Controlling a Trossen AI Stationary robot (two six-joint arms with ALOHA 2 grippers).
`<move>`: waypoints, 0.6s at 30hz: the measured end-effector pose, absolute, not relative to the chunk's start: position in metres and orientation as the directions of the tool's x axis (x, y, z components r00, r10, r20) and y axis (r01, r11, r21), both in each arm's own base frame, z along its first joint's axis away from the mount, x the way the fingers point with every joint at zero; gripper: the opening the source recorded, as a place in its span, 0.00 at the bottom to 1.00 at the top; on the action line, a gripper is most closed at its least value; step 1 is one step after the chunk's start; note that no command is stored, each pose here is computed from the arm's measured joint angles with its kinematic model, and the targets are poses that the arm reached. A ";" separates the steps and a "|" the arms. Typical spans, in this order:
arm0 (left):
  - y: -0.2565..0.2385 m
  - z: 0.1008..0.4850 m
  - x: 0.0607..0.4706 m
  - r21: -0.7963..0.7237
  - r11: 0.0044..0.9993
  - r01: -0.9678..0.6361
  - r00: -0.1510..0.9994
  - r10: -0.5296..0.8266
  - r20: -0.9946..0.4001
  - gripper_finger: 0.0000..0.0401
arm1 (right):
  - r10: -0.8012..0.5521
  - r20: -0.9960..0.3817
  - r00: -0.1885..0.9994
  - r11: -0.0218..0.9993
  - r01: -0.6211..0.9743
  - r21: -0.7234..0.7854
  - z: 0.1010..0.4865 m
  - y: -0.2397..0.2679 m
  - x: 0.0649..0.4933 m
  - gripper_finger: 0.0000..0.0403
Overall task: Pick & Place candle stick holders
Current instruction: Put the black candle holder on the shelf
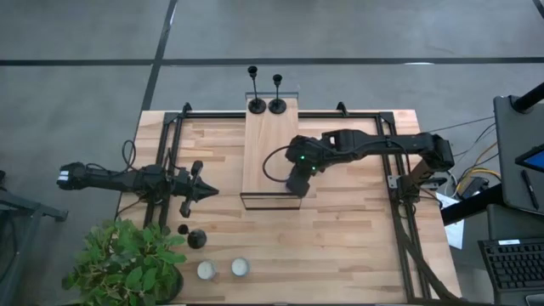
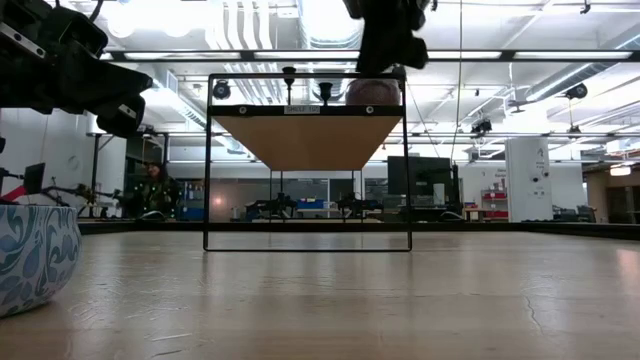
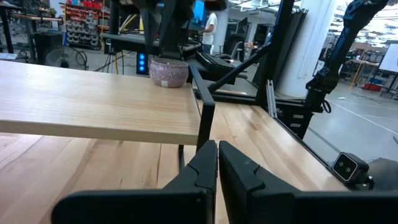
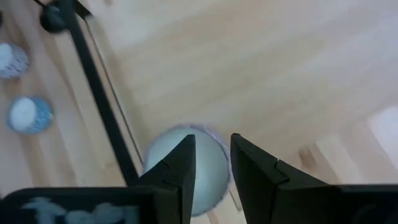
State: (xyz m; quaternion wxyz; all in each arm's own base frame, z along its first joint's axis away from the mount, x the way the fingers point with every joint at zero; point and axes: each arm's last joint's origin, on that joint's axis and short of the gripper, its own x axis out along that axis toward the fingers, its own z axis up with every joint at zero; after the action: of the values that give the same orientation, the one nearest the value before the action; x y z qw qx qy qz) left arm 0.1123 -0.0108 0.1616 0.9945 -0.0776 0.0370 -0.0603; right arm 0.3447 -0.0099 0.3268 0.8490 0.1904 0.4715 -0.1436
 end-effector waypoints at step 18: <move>-0.011 0.162 0.112 -0.159 0.981 0.114 0.990 -0.126 -0.064 0.04 | -0.114 -0.753 0.648 0.964 0.256 0.073 0.364 0.036 0.336 0.03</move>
State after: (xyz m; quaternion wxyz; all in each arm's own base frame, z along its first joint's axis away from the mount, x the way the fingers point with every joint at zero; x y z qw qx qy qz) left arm 0.1123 -0.0108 0.1616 0.9945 -0.0775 0.0370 -0.0603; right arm 0.3356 0.0359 0.3639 0.9035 0.0867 0.4071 -0.1024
